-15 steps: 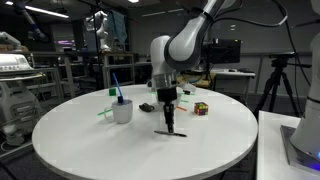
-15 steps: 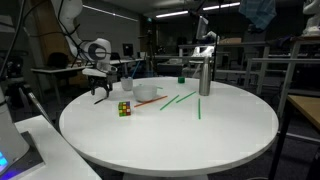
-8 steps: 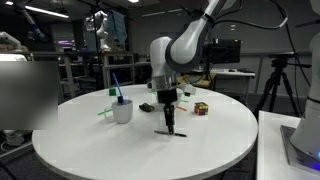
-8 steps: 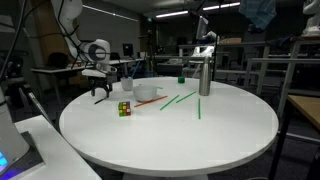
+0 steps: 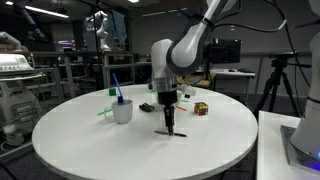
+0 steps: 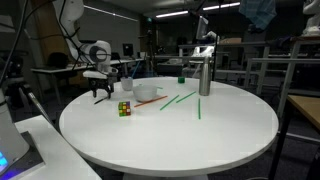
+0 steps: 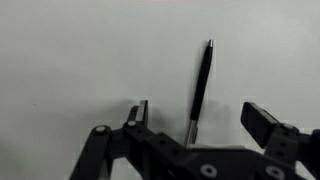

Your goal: Pick up the pen from the table and put it in the bowl.

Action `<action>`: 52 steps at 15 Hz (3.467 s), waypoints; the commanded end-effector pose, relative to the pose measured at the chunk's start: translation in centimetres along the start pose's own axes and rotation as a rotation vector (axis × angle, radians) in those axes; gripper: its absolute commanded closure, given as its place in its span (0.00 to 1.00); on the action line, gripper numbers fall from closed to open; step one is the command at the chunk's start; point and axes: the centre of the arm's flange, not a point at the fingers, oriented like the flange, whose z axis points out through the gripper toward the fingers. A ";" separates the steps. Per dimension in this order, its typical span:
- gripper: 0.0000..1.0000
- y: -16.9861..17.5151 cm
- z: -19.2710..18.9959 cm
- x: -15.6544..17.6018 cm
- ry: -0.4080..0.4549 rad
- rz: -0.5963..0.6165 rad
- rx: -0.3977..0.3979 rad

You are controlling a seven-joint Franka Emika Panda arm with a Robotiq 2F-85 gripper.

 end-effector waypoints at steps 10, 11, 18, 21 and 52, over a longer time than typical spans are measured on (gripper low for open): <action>0.00 -0.7 1.2 0.4 0.044 0.065 -0.099; 0.00 -0.8 1.4 0.5 0.047 0.069 -0.102; 0.00 -1.2 1.7 0.6 0.046 0.080 -0.104; 0.00 -1.1 1.8 0.6 0.046 0.081 -0.105; 0.95 -1.5 -0.9 0.5 0.076 0.115 -0.110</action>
